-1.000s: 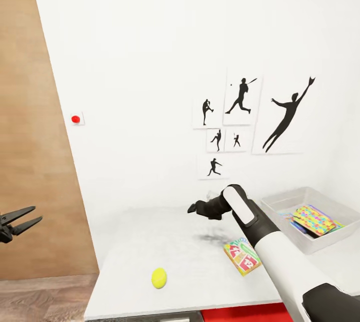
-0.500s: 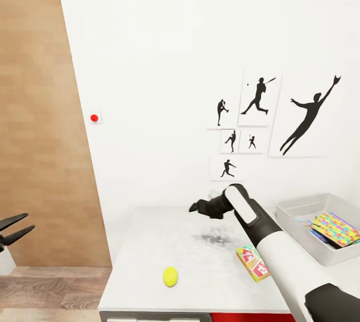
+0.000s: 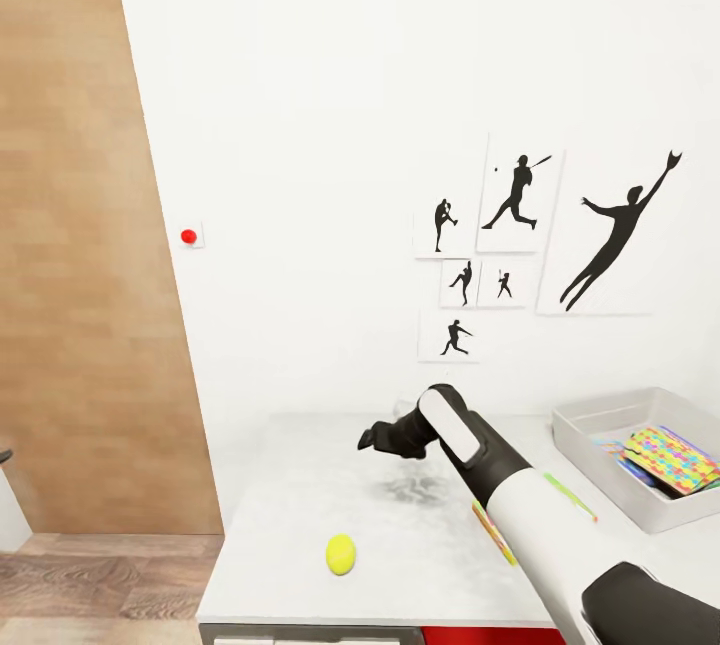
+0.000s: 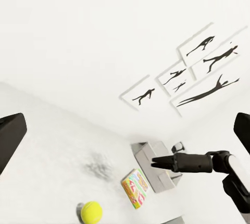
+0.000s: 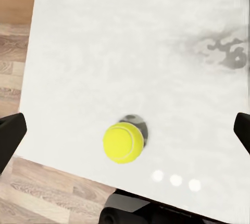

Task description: Put all the toys in the child's room - the three board games (two on the bed and one on the table), the two jigsaw puzzles on the table, and the tennis ball on the table - inside the toy box on the table in the child's room.

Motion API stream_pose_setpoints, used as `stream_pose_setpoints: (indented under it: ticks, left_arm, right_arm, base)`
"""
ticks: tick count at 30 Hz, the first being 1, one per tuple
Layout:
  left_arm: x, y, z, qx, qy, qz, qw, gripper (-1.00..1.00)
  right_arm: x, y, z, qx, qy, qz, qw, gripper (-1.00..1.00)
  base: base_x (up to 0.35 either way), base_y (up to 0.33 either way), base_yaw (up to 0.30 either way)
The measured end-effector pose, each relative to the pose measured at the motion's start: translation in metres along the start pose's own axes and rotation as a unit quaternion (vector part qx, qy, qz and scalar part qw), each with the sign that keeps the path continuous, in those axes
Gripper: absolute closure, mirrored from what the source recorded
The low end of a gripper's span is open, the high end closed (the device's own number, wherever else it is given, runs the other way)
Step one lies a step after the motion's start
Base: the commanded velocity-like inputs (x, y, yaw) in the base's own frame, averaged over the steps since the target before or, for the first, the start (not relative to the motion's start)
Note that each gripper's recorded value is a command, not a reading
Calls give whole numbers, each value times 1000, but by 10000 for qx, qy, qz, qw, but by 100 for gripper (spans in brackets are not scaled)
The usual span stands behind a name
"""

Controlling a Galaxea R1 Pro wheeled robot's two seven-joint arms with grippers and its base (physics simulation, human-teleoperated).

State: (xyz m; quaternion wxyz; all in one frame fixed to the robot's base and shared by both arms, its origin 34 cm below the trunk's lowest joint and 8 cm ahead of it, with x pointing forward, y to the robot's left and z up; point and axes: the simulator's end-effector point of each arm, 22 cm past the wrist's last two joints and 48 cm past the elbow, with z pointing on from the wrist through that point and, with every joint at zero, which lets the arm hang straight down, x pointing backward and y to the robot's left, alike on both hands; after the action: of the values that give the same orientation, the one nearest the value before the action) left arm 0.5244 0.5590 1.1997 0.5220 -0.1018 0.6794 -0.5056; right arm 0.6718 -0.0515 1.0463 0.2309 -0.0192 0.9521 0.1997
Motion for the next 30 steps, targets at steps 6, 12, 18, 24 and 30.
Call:
stream_pose_setpoints:
  ticks: [6,12,18,24,30]
  left_arm:
    - [5,2,4,28,13,-58,10000,-100]
    - [11,7,10,45,34,-128,9999,-100]
    - [16,11,13,41,57,-183,9998,-100]
    - [19,15,16,21,80,-218,9997,-100]
    - [21,19,17,-8,100,-245,9996,-100]
  right_arm:
    - [3,-10,6,85,13,92,9999,-100]
    - [7,-15,12,118,91,134,9998,-100]
    - [13,-19,18,143,183,169,9996,-100]
    - [20,-25,26,194,300,202,9992,-100]
    - [25,-25,32,207,377,206,9989,-100]
  base:
    - [0,19,19]
    - [0,55,90]
    - [0,15,116]
    - [0,4,124]
    - [0,1,127]
